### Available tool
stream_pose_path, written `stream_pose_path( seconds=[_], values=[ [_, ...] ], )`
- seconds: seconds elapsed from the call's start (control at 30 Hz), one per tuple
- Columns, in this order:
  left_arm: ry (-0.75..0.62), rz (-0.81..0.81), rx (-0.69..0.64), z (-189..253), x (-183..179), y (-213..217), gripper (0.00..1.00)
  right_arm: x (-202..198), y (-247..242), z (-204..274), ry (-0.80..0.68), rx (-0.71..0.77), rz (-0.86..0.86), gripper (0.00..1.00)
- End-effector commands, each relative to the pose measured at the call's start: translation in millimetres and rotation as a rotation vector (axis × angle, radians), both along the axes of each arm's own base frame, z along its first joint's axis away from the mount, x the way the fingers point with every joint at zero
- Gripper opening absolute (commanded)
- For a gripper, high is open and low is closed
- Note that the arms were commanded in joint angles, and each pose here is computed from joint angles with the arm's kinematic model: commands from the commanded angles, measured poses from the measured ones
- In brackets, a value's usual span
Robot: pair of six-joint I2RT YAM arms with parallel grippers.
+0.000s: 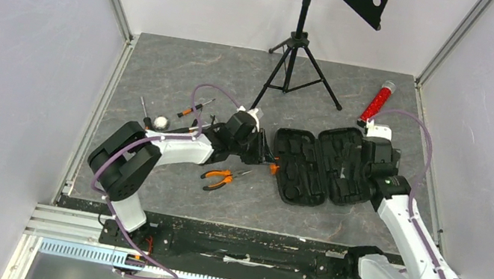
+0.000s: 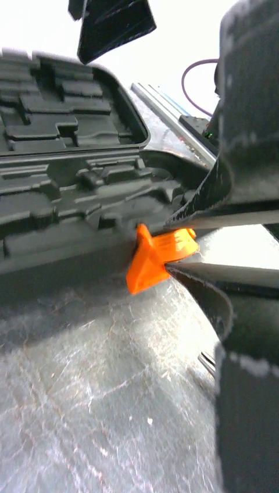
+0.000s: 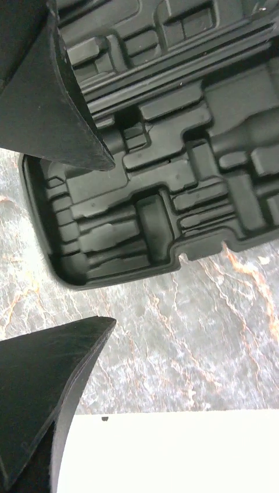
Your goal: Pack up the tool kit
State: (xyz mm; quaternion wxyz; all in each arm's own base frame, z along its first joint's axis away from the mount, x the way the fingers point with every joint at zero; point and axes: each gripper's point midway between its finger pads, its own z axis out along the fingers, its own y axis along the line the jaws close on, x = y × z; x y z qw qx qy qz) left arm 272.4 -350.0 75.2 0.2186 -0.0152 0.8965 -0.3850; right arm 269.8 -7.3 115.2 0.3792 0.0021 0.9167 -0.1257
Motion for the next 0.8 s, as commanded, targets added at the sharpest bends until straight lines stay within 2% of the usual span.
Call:
stream_pose_path(
  seconds=[0.0,0.13,0.23,0.37,0.47,0.67,0.77],
  values=[
    [-0.084,-0.007,0.070,10,18,6,0.41,7,-11,35,-0.126,-0.007,-0.072,0.98],
    [-0.098,0.001,0.093,13,25,6,0.60,14,8,59,-0.208,0.075,0.019,0.98],
    [-0.090,0.028,0.142,12,28,17,0.66,17,33,67,-0.228,0.163,0.142,0.98],
    [-0.117,0.071,0.158,27,35,32,0.66,14,84,57,-0.201,0.364,0.334,0.98],
    [-0.151,0.076,0.162,45,33,41,0.66,10,109,47,-0.196,0.460,0.415,0.98],
    [-0.218,0.031,0.051,99,7,23,0.55,14,97,24,-0.156,0.411,0.345,0.97],
    [-0.202,-0.025,-0.005,108,-7,2,0.50,12,107,13,-0.118,0.461,0.365,0.95]
  ],
)
